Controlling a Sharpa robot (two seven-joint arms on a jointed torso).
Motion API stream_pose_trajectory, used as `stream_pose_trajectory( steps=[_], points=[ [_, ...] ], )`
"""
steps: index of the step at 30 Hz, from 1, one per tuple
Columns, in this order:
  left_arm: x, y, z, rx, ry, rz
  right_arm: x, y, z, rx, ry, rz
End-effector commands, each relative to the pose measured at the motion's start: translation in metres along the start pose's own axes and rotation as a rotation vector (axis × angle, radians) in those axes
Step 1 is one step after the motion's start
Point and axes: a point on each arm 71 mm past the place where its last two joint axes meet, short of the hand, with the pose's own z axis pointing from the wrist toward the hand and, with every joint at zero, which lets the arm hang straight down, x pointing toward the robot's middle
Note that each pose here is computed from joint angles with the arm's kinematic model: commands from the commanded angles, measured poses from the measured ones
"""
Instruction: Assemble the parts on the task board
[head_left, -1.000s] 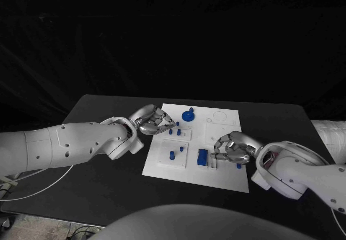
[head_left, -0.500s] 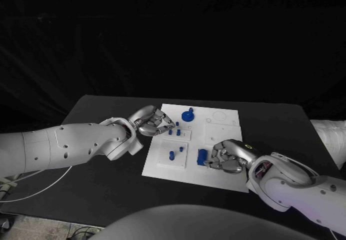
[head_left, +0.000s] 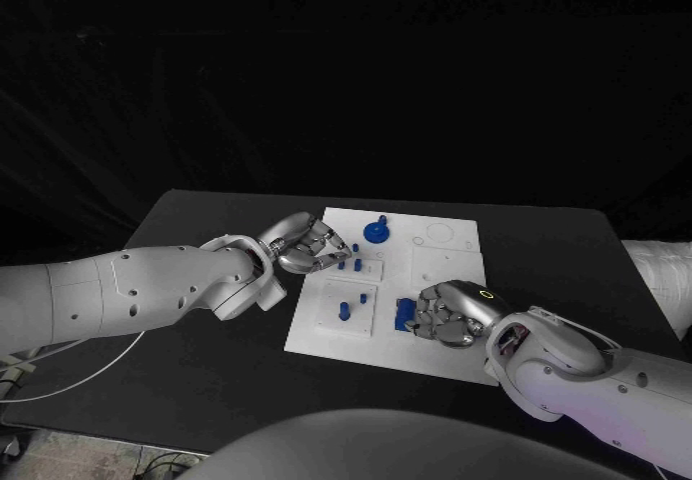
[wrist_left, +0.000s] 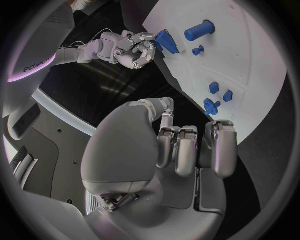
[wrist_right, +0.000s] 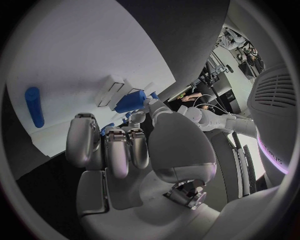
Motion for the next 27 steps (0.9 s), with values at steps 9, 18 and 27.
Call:
stream_pose_trajectory(
  steps=[9,18,27],
  points=[
    [0.0031,-0.0008,0.0002,0.009,0.026,-0.005,0.0023,-0.0028,0.0020,0.008,0.000,-0.025],
    [0.0039,-0.0005,0.0006,0.006,0.030,-0.006,0.0038,-0.0042,0.0006,0.017,0.022,-0.014],
    [0.0048,-0.0002,0.0008,0.001,0.035,-0.006,0.0048,-0.0066,-0.0007,0.037,0.036,-0.008]
  ],
)
